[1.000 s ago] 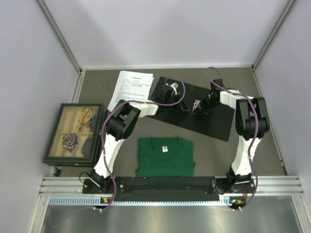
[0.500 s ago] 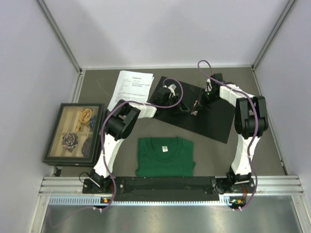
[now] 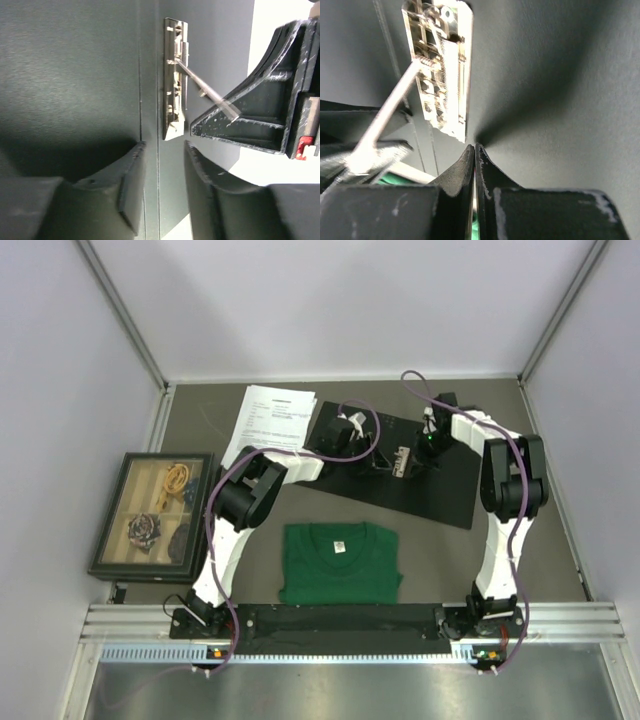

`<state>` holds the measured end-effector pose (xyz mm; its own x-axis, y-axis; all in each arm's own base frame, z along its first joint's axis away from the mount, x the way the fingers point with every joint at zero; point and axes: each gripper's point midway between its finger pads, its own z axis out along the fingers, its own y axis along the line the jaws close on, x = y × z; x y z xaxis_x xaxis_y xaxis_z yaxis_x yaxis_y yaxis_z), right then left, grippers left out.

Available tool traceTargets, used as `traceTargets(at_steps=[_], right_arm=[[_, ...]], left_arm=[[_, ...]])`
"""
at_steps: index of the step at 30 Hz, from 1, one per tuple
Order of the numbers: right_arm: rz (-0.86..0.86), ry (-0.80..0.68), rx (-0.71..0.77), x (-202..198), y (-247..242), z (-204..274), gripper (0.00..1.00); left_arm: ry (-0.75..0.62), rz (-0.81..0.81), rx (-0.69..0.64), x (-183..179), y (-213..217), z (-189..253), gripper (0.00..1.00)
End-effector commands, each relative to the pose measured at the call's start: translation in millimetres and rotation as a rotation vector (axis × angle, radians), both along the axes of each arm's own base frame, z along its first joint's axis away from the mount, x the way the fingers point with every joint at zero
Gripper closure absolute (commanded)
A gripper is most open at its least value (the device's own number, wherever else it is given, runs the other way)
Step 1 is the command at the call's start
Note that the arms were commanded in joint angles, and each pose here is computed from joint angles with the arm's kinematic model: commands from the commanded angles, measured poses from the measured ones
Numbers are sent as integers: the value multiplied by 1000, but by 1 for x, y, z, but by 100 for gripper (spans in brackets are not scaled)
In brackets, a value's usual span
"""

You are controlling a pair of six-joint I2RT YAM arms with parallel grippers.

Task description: Put the files into the folder

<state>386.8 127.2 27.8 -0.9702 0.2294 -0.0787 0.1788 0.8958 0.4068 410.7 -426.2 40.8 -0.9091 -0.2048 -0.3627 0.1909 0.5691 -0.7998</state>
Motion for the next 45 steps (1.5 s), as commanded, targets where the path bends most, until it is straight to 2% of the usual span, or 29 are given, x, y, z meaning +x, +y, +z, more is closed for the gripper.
traceTargets(at_steps=[1,3,4,6,7,12,13,15,20,21,23,29,34,42,43,45], right_arm=[[44,-157,91,32,11,44,100],[26,-206,124,38,10,57,100],[27,-250,146,45,12,64,91],[34,-274,167,46,12,72,82],[40,-281,173,47,14,73,74],[66,-328,288,35,36,85,47],[64,-340,300,32,40,87,39],[67,-379,359,28,52,93,32],[57,-370,456,16,83,86,28],[58,-413,476,24,87,90,28],[40,-402,503,30,94,84,27],[46,-508,433,80,88,88,27],[68,-545,392,105,82,91,27],[81,-546,423,152,67,71,27],[100,-581,413,163,67,79,27],[93,-541,395,166,61,68,27]], left_arm=[[24,-10,103,-13,17,-17,53],[-5,-23,101,-11,15,-5,48],[-15,-30,101,-10,14,0,47],[-41,-53,86,-10,11,20,45],[-50,-61,81,-10,10,26,44],[-135,-80,57,-11,13,74,41],[-141,-86,61,-13,14,79,38],[-182,-103,58,-17,18,100,34],[-257,-141,65,-38,33,136,23],[-266,-140,71,-41,38,139,21],[-283,-145,91,-53,50,144,19],[-309,-153,114,-78,79,159,18],[-269,-160,128,-101,94,150,18],[-205,-183,89,-115,90,143,17],[-202,-184,90,-115,89,140,16],[-187,-179,94,-114,88,136,16]])
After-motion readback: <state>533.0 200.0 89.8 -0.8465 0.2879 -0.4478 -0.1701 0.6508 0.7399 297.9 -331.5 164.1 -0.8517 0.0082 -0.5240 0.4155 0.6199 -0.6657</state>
